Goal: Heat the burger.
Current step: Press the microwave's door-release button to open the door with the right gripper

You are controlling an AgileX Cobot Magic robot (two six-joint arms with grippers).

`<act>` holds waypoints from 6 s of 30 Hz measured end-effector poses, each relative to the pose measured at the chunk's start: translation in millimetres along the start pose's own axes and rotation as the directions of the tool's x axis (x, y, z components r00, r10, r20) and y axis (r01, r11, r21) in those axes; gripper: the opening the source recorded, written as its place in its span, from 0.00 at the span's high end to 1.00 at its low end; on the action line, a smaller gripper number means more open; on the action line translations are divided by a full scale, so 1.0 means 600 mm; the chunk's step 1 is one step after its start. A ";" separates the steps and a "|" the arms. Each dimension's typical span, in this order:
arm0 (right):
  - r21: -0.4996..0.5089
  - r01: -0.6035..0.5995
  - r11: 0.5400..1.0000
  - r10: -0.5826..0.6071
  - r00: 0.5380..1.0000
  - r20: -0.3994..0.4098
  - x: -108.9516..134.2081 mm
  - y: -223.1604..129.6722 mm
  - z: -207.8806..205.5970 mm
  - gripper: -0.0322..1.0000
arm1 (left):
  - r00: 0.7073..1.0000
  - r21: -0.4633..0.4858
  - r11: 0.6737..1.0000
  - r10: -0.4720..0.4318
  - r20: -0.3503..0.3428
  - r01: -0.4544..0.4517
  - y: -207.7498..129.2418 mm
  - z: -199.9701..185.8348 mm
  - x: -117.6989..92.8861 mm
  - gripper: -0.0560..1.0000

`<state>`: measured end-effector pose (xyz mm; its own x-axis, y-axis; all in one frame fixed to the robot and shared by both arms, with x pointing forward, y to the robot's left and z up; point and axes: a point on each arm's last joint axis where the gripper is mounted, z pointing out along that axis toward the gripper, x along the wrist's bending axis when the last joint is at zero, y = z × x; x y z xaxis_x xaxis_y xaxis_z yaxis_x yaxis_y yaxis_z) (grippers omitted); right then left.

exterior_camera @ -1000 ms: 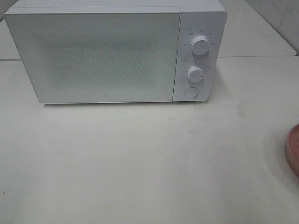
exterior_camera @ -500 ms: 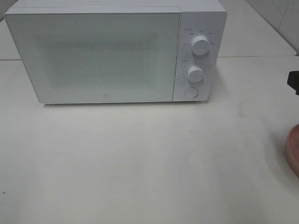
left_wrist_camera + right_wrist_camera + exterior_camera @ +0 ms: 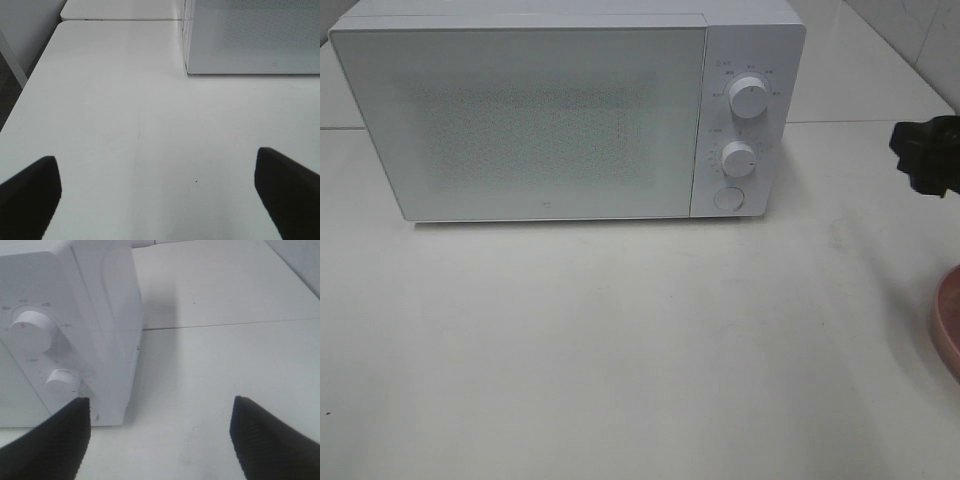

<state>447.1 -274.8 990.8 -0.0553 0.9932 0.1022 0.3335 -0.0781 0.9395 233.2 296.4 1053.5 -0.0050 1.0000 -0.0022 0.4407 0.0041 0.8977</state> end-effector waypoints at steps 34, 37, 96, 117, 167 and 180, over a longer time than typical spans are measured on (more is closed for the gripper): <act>-0.050 0.223 0.974 -0.221 0.975 0.030 0.155 -0.142 0.050 0.25 | 1.000 0.000 1.000 0.000 0.000 0.000 0.000 0.000 0.000 0.01; -0.032 0.229 0.973 -0.228 0.973 0.027 0.161 -0.152 0.047 0.25 | 1.000 0.000 1.000 0.000 0.000 0.000 0.000 0.000 0.000 0.01; -0.016 -0.996 0.090 0.996 0.090 0.024 0.176 -0.163 0.064 0.97 | 1.000 -0.001 1.000 0.000 0.000 0.000 0.000 0.000 0.000 0.01; -0.009 -0.995 0.098 0.987 0.096 0.126 0.192 -0.168 0.176 0.97 | 1.000 -0.001 1.000 0.000 0.000 0.000 0.000 0.000 0.000 0.01; 0.010 -0.990 0.143 0.978 0.143 0.153 0.173 -0.153 0.294 0.97 | 1.000 -0.003 1.000 0.000 0.000 0.000 0.000 0.000 0.000 0.01; -0.015 -0.993 0.117 0.986 0.114 0.124 0.178 -0.162 0.307 0.96 | 1.000 -0.003 1.000 0.000 0.000 0.000 0.000 0.000 0.000 0.01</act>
<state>581.9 -145.2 850.1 0.4395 0.0468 0.8970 0.0797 -0.9967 0.0129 233.3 296.4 1053.8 -0.0051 1.0000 -0.0021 0.4380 0.0041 0.8990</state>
